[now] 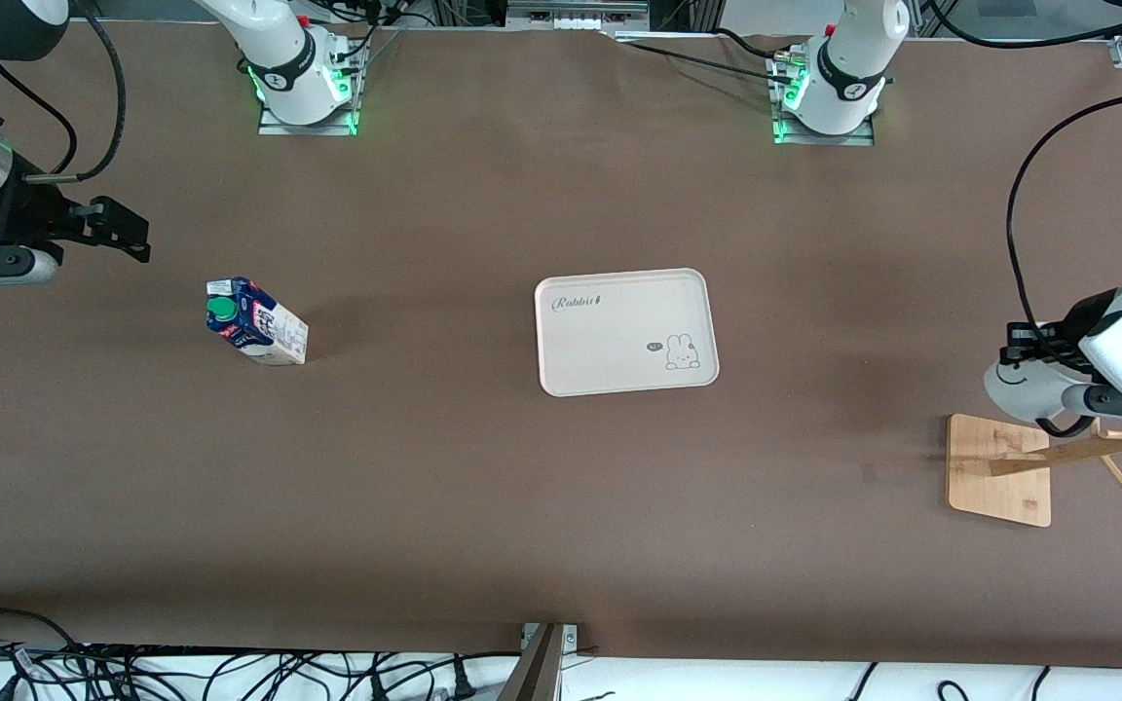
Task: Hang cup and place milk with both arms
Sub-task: 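Lift the white mug with the left gripper toward the wooden stand, then hook the mug handle onto a stand peg with the left gripper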
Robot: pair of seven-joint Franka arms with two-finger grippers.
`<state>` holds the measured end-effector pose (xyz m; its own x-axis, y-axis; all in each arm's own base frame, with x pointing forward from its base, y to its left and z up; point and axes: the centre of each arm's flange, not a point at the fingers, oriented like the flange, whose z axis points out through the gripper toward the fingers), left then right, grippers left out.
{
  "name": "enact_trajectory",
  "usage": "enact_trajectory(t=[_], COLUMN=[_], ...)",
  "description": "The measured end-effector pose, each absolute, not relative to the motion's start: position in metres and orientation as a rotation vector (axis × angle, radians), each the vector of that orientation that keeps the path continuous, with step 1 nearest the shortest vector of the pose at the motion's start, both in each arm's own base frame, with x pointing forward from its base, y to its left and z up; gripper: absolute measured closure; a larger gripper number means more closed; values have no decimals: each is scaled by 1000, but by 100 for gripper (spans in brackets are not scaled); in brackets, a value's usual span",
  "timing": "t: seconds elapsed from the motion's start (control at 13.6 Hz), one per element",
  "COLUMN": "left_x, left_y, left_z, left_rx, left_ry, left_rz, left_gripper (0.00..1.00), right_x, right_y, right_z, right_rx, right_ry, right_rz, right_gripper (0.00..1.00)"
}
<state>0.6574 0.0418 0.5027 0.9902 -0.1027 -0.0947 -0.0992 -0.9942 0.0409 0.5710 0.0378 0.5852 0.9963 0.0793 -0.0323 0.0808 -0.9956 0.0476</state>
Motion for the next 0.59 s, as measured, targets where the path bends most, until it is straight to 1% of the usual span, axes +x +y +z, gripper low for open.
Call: enact_trajectory(t=[0.22,0.59], left_x=[659,661], left_y=[61,89], left_z=[503,484], left_rx=[3101,3091], left_ry=[-144,-96], left_rz=[-145,-183], left_gripper=[92,92], right_x=[572,572], right_y=[38,42], right_z=[583,585], right_rx=[3089,3125], right_ry=[125,123], right_rz=[-62,-64], right_gripper=[0,0])
